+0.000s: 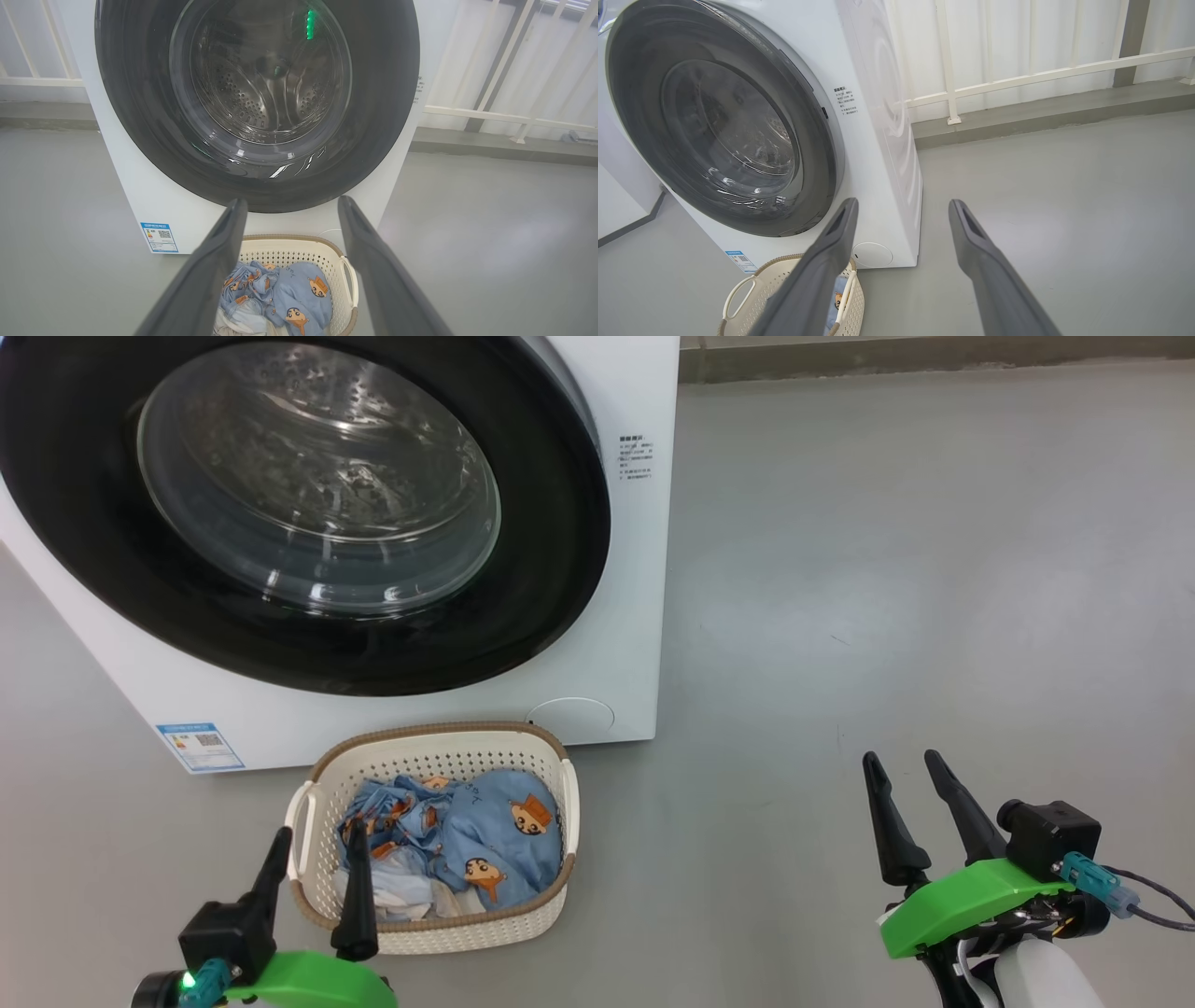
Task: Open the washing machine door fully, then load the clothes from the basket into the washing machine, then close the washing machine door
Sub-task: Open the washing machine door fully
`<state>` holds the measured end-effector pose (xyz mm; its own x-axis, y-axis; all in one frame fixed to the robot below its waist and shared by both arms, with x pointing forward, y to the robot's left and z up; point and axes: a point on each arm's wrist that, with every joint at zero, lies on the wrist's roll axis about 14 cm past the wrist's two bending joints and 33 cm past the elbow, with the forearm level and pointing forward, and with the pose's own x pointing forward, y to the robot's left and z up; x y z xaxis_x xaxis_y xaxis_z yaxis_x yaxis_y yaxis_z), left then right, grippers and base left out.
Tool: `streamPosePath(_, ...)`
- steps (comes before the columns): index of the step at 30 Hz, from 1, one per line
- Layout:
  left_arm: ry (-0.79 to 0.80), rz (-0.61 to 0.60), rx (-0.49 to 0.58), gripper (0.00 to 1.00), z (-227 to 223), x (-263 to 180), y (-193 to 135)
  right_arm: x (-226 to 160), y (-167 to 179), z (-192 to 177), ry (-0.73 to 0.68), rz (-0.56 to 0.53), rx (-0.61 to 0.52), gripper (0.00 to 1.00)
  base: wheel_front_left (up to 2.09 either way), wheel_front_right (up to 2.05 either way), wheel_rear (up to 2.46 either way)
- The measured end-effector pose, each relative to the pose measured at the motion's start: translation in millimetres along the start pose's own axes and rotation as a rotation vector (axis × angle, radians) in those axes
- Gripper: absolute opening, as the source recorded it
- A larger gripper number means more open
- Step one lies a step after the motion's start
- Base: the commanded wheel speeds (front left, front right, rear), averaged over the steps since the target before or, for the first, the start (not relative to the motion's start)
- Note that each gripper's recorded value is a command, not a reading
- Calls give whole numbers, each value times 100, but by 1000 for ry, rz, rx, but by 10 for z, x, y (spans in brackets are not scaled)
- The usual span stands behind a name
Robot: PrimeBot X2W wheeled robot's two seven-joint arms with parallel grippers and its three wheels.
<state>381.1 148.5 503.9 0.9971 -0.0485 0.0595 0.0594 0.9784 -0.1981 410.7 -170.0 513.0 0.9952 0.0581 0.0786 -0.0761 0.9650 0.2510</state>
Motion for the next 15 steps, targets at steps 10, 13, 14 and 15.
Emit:
streamPosePath(10,0,4,1,100,1,-4,4,0,10,4,-1,3,0,100,0,0,0)
streamPosePath(13,0,4,1,100,1,-4,3,0,10,4,-1,3,0,100,0,0,0)
streamPosePath(14,0,4,1,100,1,-5,3,0,11,5,-1,3,0,100,0,0,0)
streamPosePath(15,0,4,2,100,2,-5,4,0,11,6,-1,3,0,100,0,0,0)
